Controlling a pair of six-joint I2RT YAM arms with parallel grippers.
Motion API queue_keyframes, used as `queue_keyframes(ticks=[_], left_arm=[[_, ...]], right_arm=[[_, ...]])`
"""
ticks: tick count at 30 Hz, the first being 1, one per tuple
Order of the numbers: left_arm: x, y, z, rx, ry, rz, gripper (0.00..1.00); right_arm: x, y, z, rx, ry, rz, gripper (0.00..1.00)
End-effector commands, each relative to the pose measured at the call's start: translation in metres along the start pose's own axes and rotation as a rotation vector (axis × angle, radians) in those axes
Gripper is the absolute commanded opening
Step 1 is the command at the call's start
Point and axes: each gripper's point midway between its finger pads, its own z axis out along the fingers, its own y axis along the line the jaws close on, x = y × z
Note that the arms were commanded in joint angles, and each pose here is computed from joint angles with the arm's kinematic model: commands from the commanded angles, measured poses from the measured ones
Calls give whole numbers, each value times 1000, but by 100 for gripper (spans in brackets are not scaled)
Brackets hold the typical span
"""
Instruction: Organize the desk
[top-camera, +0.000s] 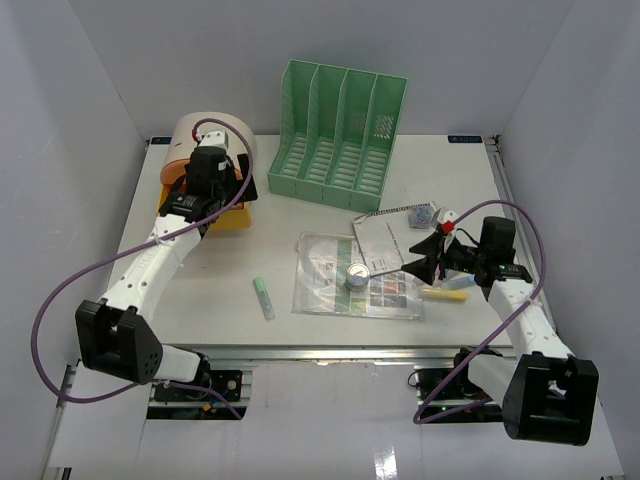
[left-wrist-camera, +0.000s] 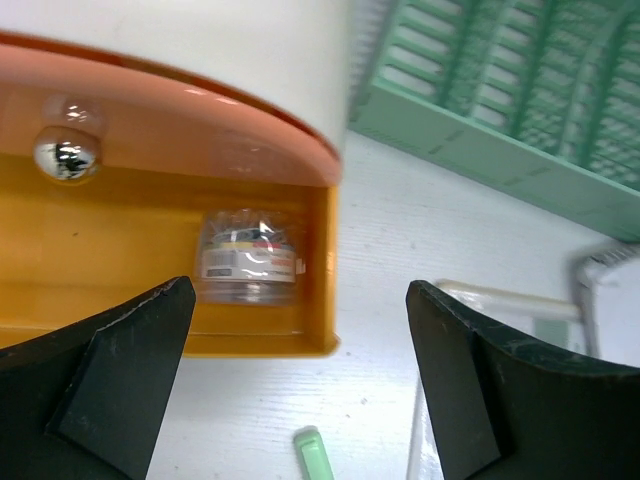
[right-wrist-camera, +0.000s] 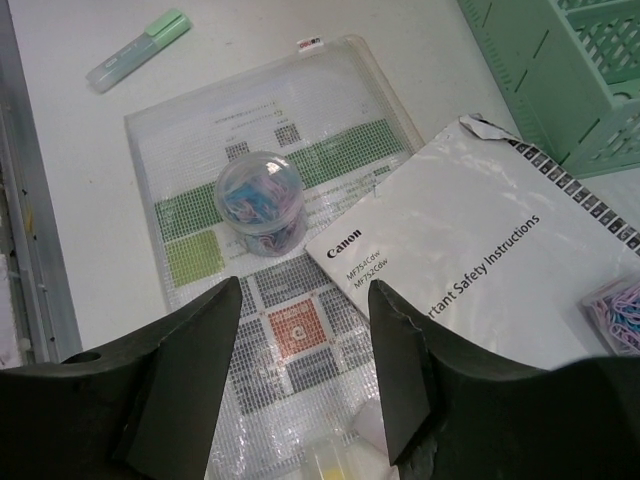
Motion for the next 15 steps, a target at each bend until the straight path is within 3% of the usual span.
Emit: queue_keyframes(ticks=[1, 3, 6, 10, 15], left_arm=[[-33, -42, -62, 320, -116, 26, 98], [-28, -64, -93, 497, -133, 29, 98], [-7, -84, -138, 718, -143, 9, 98], [31, -82, -174, 834, -145, -43, 98], [60, -71, -190, 842, -144, -139, 98]], right_arm=[[-2, 14, 18, -84, 98, 3, 67], [9, 22, 34, -94, 211, -19, 75], [19, 24, 53, -26, 318, -32, 94], [10, 34, 76, 11, 369, -46, 90], [-4, 28, 98, 177, 408, -5, 90]])
